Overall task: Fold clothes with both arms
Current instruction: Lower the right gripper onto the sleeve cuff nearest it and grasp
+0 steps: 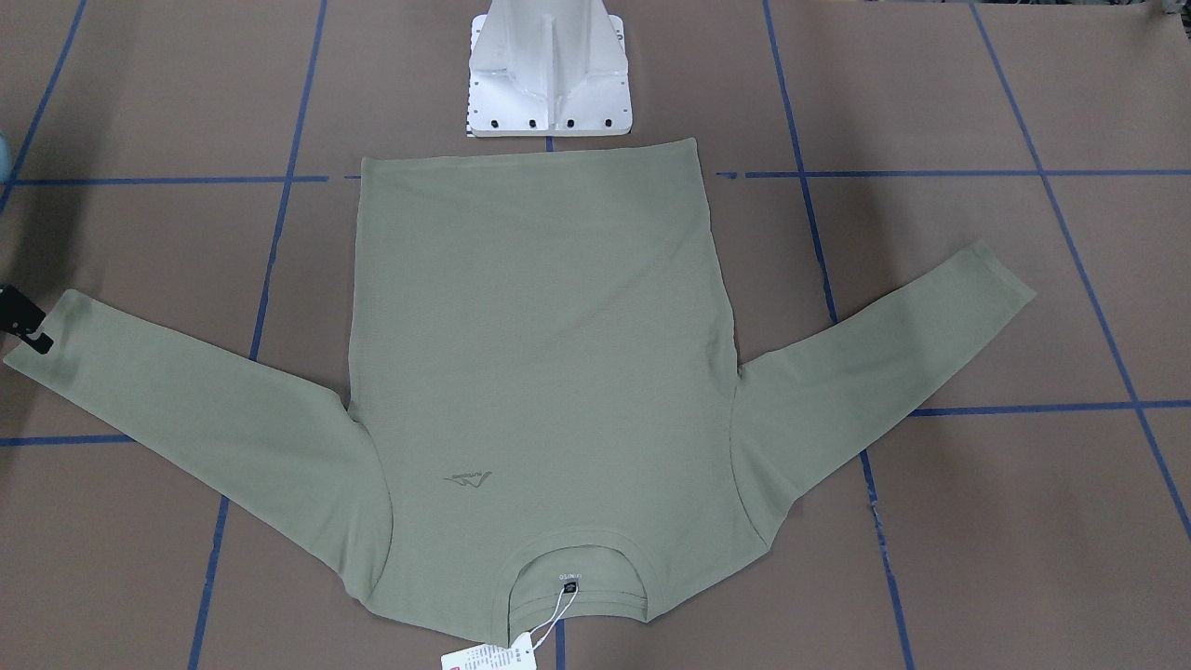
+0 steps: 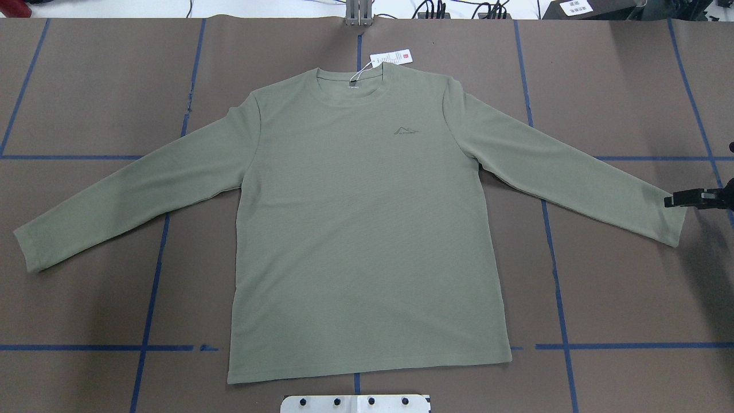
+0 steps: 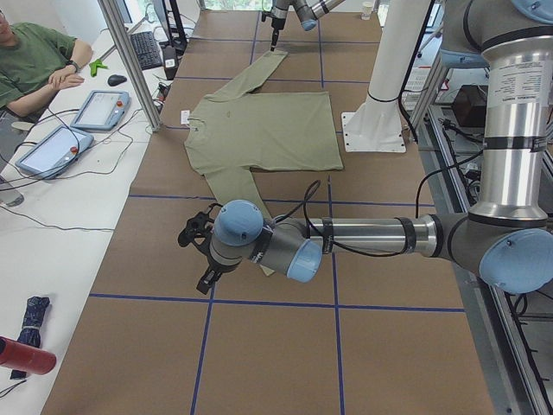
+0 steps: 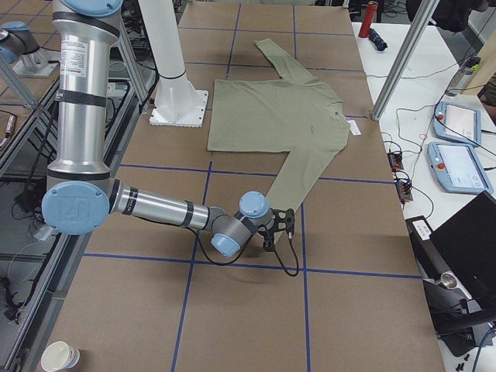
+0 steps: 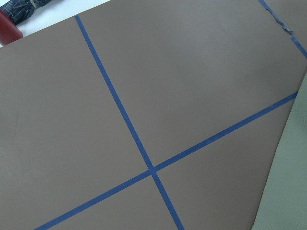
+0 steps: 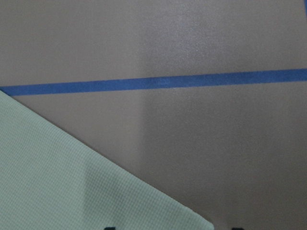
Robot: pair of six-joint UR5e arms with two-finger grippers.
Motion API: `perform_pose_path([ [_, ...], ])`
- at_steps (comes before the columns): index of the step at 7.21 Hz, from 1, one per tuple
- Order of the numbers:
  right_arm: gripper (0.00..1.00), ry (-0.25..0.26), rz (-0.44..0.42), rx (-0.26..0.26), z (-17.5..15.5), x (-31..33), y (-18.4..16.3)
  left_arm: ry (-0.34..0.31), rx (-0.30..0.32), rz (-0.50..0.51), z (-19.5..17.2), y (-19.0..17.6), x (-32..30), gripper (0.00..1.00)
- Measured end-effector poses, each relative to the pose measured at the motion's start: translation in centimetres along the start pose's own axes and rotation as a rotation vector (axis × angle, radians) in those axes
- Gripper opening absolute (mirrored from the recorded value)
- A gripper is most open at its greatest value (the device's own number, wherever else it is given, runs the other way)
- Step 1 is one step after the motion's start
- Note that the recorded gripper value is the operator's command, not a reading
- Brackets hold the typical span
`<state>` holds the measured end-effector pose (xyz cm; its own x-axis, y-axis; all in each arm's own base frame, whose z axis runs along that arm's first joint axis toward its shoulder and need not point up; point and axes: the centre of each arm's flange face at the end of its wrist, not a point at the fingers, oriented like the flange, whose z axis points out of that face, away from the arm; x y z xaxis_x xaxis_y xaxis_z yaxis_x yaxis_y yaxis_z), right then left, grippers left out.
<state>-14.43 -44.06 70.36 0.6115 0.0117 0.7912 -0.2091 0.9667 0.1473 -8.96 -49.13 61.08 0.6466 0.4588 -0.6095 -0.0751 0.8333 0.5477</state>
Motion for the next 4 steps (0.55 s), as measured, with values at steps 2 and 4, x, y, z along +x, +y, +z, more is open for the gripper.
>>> perform_pose_path([
  [2,0.78,0.002,0.003,-0.003,0.2,0.19,0.02,0.001,-0.001,0.0,0.03,0.05,-0.02,1.0],
  [4,0.78,0.003,0.003,-0.003,0.24,0.19,-0.02,0.001,-0.001,0.0,0.02,0.05,-0.01,1.0],
])
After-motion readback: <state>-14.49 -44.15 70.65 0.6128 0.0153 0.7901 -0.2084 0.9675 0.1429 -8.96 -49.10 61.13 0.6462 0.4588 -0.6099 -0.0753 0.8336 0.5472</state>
